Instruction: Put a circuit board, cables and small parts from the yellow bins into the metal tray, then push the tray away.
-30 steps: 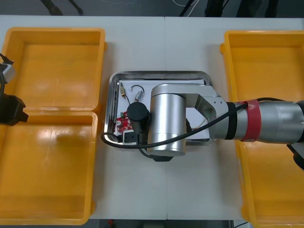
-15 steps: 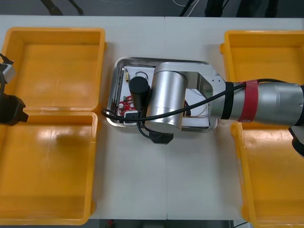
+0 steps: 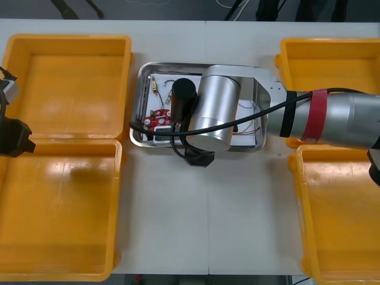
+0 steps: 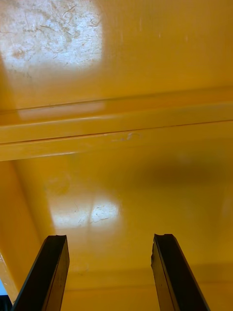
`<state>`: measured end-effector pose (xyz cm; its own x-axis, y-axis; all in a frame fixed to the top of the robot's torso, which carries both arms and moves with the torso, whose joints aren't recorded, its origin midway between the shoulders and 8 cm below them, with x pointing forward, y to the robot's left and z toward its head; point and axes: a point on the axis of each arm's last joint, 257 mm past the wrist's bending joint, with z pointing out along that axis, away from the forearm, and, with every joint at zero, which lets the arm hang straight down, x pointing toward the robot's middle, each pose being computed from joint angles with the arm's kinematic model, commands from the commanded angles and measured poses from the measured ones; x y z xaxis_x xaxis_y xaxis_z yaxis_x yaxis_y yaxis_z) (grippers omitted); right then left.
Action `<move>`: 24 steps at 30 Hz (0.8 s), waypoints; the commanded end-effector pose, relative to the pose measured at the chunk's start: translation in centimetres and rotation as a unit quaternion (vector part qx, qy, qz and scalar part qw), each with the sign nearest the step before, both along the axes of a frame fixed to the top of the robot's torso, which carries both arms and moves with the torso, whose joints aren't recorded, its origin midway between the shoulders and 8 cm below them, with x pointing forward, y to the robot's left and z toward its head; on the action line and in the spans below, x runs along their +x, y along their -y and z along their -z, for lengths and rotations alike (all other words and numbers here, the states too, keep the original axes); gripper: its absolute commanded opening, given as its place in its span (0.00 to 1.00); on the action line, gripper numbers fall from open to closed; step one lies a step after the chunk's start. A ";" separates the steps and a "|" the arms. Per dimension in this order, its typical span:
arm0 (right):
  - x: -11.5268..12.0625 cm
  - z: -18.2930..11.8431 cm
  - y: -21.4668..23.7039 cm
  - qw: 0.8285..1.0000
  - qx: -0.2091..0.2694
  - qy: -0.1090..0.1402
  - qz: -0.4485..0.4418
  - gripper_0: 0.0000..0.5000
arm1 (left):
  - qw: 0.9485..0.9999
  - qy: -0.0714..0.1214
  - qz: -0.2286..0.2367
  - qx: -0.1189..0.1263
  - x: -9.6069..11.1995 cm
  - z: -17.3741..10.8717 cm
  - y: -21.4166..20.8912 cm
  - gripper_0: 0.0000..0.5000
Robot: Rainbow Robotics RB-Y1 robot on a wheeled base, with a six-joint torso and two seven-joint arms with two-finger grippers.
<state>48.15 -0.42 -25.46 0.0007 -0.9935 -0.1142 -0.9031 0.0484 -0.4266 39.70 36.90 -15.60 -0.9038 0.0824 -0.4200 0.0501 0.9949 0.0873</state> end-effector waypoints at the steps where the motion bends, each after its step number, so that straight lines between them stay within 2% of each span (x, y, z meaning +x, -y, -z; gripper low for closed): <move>1: 3.0 -3.7 0.1 0.999 -0.002 0.040 -0.020 0.00 | 1.000 0.013 -0.018 0.018 -0.4 -1.4 -1.6 1.00; 5: 4.1 -4.7 0.0 0.997 -0.011 0.054 -0.045 0.00 | 1.000 0.013 -0.018 0.018 -0.4 -1.4 -1.6 1.00; 12: 5.4 -5.5 0.1 0.997 -0.002 0.046 -0.062 0.00 | 1.000 0.013 -0.018 0.018 -0.4 -1.4 -1.6 1.00; 16: 6.7 -6.3 0.5 0.996 -0.007 0.058 -0.072 0.00 | 1.000 0.013 -0.018 0.018 -0.4 -1.4 -1.6 1.00; 21: 7.4 -6.6 0.7 0.996 0.000 0.054 -0.065 0.00 | 1.000 0.013 -0.018 0.018 -0.4 -1.4 -1.6 1.00; 24: 8.0 -7.1 0.8 0.996 0.003 0.061 -0.062 0.00 | 1.000 0.013 -0.018 0.018 -0.4 -1.4 -1.6 1.00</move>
<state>53.99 -1.07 -22.03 0.1252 -0.9853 -0.1166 -0.8782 -0.0554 -0.4751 39.70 36.90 -15.60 -0.9038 0.0824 -0.4200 0.0501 0.9949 0.0873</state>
